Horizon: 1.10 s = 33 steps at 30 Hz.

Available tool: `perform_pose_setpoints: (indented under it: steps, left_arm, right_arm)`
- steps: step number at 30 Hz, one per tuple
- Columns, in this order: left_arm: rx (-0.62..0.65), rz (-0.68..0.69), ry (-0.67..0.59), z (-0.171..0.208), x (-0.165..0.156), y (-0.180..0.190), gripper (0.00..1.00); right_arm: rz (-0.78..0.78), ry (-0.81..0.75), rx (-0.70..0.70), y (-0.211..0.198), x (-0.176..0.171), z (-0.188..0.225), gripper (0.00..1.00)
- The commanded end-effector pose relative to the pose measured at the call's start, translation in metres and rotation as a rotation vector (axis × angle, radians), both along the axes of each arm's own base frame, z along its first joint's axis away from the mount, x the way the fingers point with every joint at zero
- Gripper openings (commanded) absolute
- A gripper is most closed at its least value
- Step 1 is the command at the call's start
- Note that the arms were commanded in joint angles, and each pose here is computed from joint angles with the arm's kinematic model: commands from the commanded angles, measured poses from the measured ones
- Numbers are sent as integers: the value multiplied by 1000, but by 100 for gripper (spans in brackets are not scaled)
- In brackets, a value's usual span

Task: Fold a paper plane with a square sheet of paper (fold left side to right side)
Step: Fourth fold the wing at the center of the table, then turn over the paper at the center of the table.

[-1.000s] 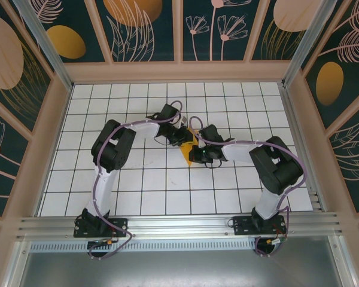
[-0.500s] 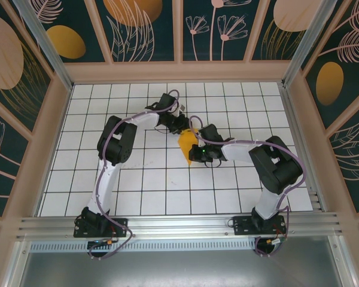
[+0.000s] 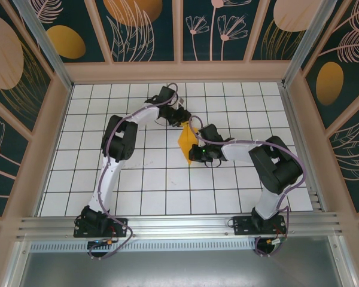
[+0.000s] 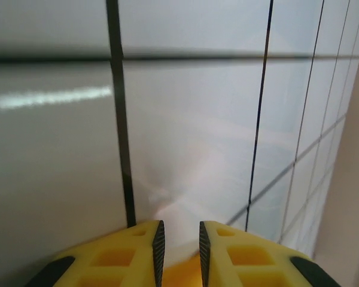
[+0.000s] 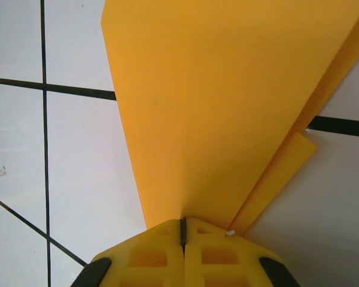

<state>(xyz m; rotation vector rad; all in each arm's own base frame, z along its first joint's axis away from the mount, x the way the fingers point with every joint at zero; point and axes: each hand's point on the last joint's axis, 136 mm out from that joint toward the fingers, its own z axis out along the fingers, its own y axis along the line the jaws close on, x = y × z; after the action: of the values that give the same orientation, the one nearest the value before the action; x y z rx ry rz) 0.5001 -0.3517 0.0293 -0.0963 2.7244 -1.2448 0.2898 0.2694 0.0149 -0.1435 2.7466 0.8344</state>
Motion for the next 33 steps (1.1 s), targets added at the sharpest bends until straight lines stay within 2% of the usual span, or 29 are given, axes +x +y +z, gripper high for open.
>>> perform_pose_setpoints:
  steps: [1, 4, 8, 11, 15, 19, 24, 28, 33]
  left_arm:
    - [61, 103, -174, 25, 60, 45, 27]
    - [59, 109, -227, 57, 66, 55, 29]
    - [66, 115, -289, 90, 54, 67, 33]
    - [39, 127, -324, 110, 31, 74, 34]
    - [12, 153, -331, 113, -11, 88, 36]
    - [-27, 118, -290, 100, -54, 82, 37]
    - [-54, 41, -232, 73, -93, 48, 39]
    - [-82, -3, -190, 51, -101, 21, 39]
    - [-109, -36, -158, 37, -97, -2, 40]
  right_arm:
    - [24, 204, -192, -36, -52, -45, 2]
    - [32, 164, -164, -28, -44, -32, 3]
    - [39, 73, -86, -12, -27, 0, 8]
    - [31, -17, -43, -6, -13, 30, 22]
    - [6, -112, -11, -9, 3, 67, 35]
    - [-56, -185, 12, -30, 13, 91, 42]
    - [-187, -239, 98, -74, 24, 110, 53]
    - [-241, -231, 160, -94, 16, 108, 55]
    - [-252, -206, 163, -102, 0, 96, 56]
